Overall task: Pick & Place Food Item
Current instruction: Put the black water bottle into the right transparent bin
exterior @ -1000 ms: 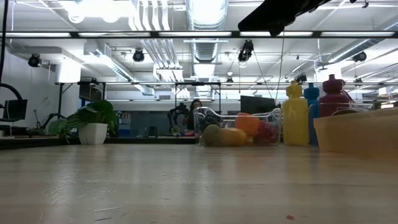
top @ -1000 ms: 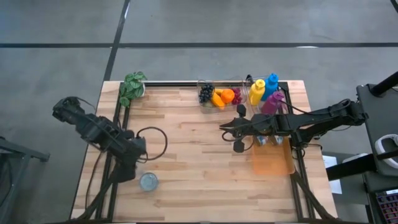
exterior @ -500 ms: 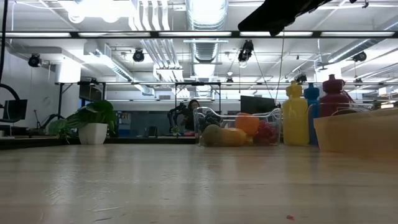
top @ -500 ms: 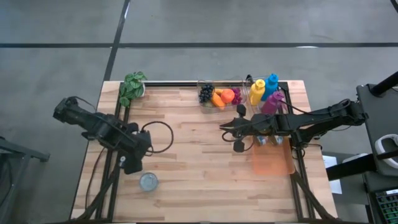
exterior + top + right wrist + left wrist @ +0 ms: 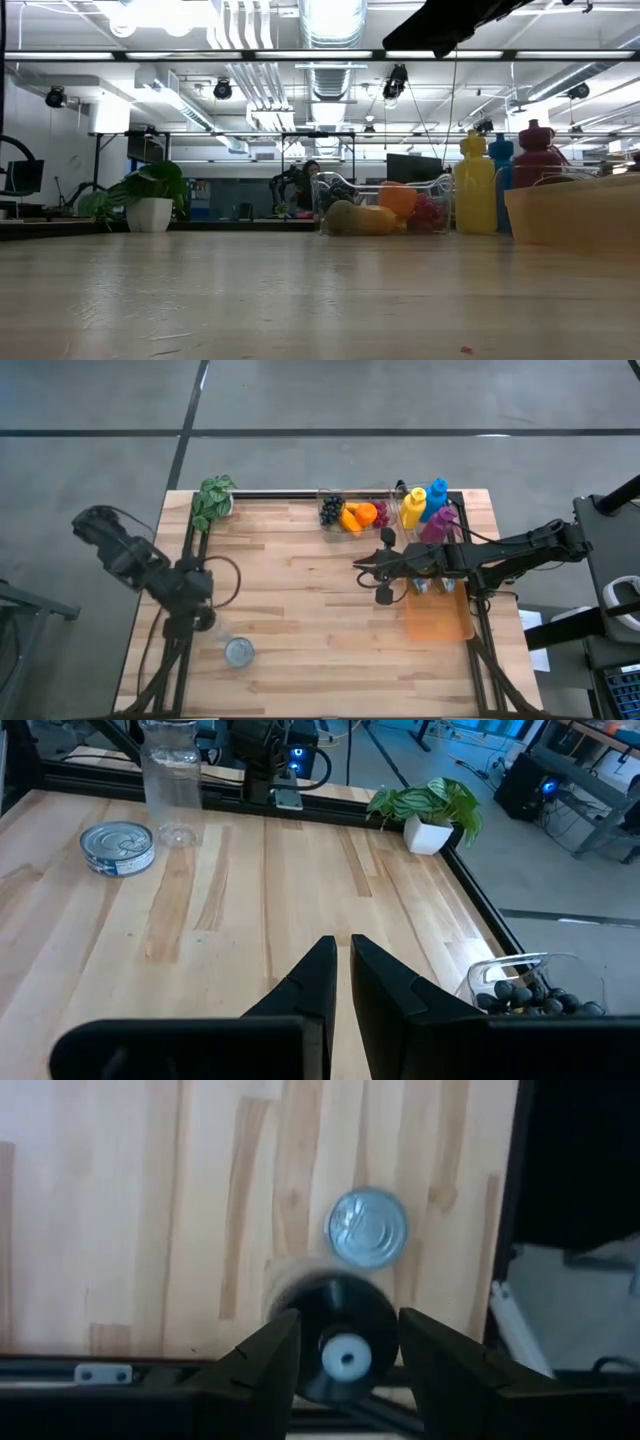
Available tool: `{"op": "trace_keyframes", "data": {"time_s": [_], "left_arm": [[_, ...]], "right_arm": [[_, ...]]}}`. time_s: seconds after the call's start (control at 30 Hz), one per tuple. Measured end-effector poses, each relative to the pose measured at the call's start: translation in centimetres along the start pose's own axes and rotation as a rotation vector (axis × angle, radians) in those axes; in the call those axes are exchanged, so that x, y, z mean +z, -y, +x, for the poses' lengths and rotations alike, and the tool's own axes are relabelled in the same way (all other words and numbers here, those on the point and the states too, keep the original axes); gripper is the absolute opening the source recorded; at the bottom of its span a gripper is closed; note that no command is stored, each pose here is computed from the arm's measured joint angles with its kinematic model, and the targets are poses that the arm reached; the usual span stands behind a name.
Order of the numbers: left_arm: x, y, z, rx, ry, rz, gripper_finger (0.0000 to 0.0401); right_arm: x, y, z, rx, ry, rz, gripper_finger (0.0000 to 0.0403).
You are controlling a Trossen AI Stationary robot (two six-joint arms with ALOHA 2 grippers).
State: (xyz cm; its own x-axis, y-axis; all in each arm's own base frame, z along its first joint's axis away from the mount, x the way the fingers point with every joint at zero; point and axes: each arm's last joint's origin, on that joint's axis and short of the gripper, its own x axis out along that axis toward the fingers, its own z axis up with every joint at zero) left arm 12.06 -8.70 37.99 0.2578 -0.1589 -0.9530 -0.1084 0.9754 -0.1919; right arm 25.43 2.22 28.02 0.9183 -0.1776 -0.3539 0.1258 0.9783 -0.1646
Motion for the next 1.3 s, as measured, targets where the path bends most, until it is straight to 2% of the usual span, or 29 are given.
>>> {"op": "trace_keyframes", "data": {"time_s": [0.23,0.63,1.0,1.3], "left_arm": [[-1.4,0.6,1.5,0.029,-0.058,0.070,0.0174],[-1.4,0.6,1.6,0.044,-0.043,0.110,0.0173],[-1.9,0.4,3.7,0.090,-0.105,0.264,0.0175],[-1.8,0.6,3.7,0.070,-0.079,0.217,0.0178]], "right_arm": [[0.3,0.0,0.0,-0.003,0.022,0.007,0.0028],[0.6,0.1,0.0,-0.007,0.057,0.021,0.0028],[0.6,0.2,0.0,-0.038,0.055,0.026,0.0028],[0.7,0.2,-0.1,-0.056,0.058,0.050,0.0028]]}}
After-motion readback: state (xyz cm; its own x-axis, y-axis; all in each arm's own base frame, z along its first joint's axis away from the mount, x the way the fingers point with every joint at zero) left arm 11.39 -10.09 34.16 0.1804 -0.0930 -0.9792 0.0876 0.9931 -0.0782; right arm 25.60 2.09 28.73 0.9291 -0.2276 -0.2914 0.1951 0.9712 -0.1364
